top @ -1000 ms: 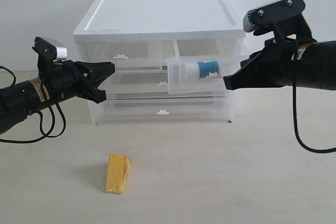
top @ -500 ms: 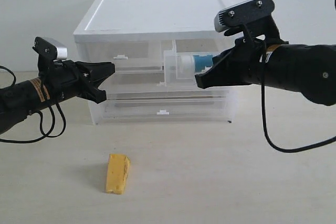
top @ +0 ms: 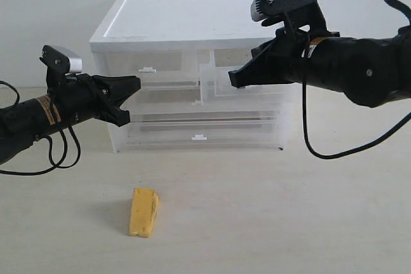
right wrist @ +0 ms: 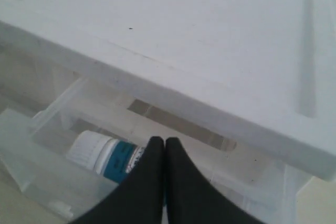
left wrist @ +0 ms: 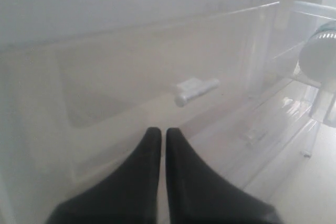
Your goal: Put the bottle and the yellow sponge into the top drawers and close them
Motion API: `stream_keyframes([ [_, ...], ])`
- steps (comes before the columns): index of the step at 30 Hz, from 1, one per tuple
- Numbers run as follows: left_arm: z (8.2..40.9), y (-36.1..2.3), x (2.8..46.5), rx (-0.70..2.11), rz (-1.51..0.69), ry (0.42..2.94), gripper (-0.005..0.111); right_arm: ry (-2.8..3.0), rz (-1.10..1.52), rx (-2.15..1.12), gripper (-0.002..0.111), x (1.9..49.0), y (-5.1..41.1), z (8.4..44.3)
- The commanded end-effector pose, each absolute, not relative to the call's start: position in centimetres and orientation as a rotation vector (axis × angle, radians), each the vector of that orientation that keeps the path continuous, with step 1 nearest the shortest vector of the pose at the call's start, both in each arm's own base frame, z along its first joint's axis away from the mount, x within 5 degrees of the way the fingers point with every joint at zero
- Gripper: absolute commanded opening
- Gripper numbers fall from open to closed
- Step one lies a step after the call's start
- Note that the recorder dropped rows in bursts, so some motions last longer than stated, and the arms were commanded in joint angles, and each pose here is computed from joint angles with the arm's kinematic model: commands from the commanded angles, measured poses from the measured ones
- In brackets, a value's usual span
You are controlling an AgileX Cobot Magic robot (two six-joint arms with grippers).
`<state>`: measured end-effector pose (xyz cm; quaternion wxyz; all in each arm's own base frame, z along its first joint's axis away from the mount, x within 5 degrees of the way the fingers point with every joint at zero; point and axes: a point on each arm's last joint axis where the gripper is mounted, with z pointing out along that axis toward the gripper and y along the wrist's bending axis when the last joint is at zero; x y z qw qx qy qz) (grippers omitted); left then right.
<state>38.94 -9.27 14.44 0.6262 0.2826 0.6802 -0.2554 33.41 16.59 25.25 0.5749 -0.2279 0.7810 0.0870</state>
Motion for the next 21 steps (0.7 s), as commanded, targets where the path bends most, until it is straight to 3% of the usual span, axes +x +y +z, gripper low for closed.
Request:
stream_keyframes([
  [1,14.0,-9.2,39.2,0.621,-0.587,1.571,0.004,1.785,0.197,-0.543,0.0,32.4,16.0,27.6],
  [6,14.4,-9.3,39.1,0.619,-0.599,1.555,0.004,1.752,0.221,-0.551,0.0,30.0,15.4,31.2],
  [10,14.5,-9.4,39.0,0.621,-0.632,1.537,0.004,1.766,0.273,-0.504,0.0,27.8,14.6,31.4],
  [15,16.4,-9.5,38.2,0.62,-0.645,1.514,0.004,1.799,0.308,-0.41,0.0,25.2,12.9,26.0],
  [21,17.9,-9.2,37.5,0.63,-0.603,1.52,0.004,1.815,0.328,-0.353,0.0,27.2,13.8,21.1],
])
